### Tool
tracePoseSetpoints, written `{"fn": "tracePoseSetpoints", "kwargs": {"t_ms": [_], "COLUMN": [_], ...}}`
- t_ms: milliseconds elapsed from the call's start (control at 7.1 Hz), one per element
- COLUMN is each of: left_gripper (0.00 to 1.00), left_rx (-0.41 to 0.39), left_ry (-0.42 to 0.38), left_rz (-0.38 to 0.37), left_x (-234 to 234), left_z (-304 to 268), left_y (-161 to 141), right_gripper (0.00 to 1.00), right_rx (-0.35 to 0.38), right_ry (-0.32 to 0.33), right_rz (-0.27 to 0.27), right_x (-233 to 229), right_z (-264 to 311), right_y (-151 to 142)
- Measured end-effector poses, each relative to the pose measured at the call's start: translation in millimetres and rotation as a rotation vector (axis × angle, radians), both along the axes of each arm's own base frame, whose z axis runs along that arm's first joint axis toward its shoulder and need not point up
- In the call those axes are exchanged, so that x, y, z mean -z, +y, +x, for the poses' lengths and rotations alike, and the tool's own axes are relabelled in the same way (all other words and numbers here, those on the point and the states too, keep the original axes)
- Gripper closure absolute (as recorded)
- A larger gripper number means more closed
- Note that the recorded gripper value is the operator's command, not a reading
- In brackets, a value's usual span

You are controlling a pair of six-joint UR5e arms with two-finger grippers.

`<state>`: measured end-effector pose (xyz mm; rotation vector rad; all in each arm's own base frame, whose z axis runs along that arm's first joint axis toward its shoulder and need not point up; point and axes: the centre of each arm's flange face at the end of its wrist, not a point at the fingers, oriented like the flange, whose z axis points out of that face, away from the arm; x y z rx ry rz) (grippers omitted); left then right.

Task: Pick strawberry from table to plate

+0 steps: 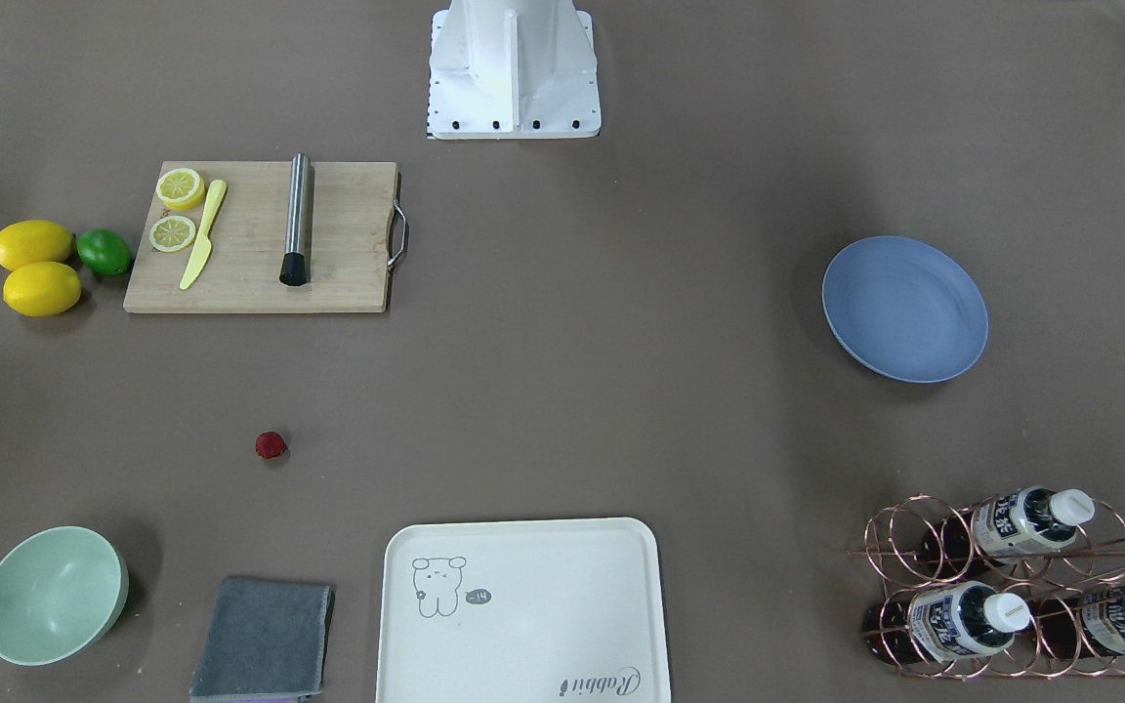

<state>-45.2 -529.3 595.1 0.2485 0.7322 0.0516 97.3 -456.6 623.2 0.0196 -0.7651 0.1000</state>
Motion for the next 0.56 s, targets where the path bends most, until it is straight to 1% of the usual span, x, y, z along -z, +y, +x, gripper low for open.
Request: {"fn": "tracePoseSetpoints", "kwargs": {"t_ms": [563], "left_gripper": [0.02], "left_rx": [0.003], "left_ry": [0.000], "left_rz": [-0.012], "left_x": [-4.1], "left_z": [0.2], "left_y": [0.6], "right_gripper": [0.00], "right_rx": [0.000], "right_ry": [0.001], "right_rz": [0.001], "right_x": [0.4], "right_z": [0.1], "right_y": [-0.5]}}
